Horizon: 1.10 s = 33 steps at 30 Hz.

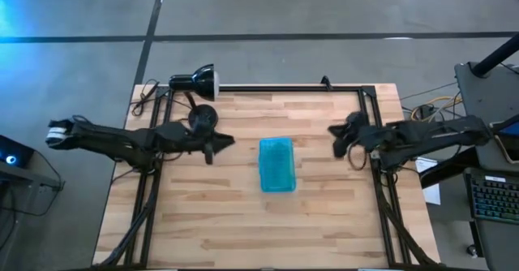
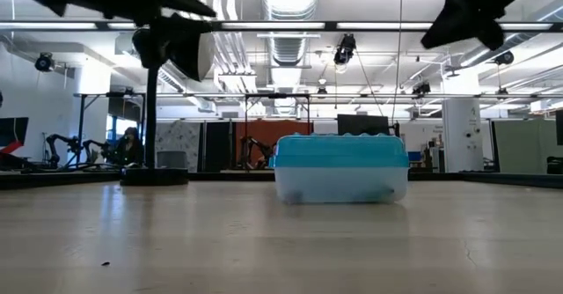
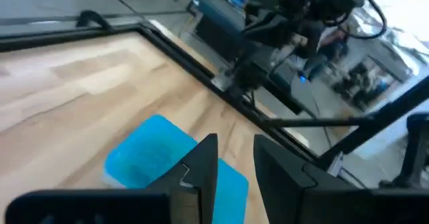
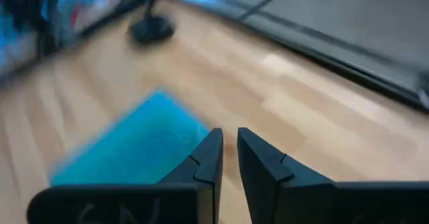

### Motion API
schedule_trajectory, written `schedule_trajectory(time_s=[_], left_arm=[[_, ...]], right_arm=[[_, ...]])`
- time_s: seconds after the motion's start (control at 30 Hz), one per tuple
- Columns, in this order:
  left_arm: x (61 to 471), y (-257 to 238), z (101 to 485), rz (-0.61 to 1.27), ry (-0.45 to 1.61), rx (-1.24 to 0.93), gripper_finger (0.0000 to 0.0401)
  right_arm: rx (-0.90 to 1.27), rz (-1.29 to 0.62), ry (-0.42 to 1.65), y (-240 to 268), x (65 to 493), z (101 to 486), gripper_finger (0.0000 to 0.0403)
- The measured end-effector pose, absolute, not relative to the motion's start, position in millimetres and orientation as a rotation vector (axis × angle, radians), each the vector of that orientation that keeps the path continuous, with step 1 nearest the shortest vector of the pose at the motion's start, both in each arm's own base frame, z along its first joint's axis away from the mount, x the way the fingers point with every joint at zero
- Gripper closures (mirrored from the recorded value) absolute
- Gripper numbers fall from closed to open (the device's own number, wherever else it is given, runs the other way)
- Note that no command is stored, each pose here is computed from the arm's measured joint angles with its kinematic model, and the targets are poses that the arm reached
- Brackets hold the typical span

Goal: Pick & place school supplies into a supply box
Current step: Return to Home Position

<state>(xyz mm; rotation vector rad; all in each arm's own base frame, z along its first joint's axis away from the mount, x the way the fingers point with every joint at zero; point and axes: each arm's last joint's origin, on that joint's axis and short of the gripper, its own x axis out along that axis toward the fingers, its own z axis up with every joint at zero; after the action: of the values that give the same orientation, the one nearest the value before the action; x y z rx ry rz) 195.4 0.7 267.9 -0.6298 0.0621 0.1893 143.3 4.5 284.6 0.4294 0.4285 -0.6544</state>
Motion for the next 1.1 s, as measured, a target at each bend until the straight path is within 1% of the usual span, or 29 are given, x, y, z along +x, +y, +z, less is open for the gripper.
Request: schedule_trajectory(time_s=[0.03,0.1,0.17,0.27,0.33,0.4,0.47,0.6,0.67,0.73,0.93,1.03,1.1], left_arm=[[188.2,2.1,268.3,0.199,0.044,-0.64,0.0321],[176.0,2.8,278.2,0.171,-0.053,-0.751,0.0321],[164.1,1.9,277.4,0.144,-0.071,-0.774,0.0321],[151.9,-3.2,278.8,-0.009,-0.074,-0.635,0.0321],[146.2,-5.3,272.8,-0.082,-0.05,-0.594,0.0321],[141.8,-5.4,267.2,-0.102,-0.052,-0.575,0.0321],[136.8,-6.0,257.9,-0.128,-0.041,-0.563,0.0321],[128.5,-7.0,242.5,-0.174,-0.057,-0.532,0.0321],[123.7,-8.0,238.4,-0.224,-0.088,-0.507,0.0321],[118.8,-8.6,234.7,-0.255,-0.114,-0.499,0.0321],[109.0,-8.3,219.7,-0.264,-0.15,-0.492,0.0321],[107.6,-8.3,207.5,-0.263,-0.121,-0.547,0.0321],[107.6,-8.3,200.9,-0.262,-0.108,-0.573,0.0321]], right_arm=[[0.507,-0.685,0.393,2.8,135.9,291.0,0.0363],[0.627,-0.713,0.371,1.3,123.1,294.4,0.0362],[0.667,-0.683,0.313,0.6,116.1,301.9,0.0362],[0.497,-0.575,0.328,1.3,113.5,306.0,0.0362],[0.46,-0.526,0.327,1.9,113.2,303.3,0.0363],[0.452,-0.502,0.335,2.1,112.7,294.3,0.0364],[0.474,-0.439,0.306,3.1,111.3,284.9,0.0364],[0.505,-0.243,0.195,7.0,109.8,265.1,0.0364],[0.509,-0.19,0.126,7.3,106.5,256.4,0.0364],[0.522,-0.162,0.057,6.6,100.4,250.8,0.0364],[0.513,-0.144,-0.035,3.4,79.8,235.3,0.0364],[0.525,-0.135,-0.082,2.2,72.4,230.6,0.0364],[0.522,-0.139,-0.07,2.3,73.5,227.0,0.0364]])
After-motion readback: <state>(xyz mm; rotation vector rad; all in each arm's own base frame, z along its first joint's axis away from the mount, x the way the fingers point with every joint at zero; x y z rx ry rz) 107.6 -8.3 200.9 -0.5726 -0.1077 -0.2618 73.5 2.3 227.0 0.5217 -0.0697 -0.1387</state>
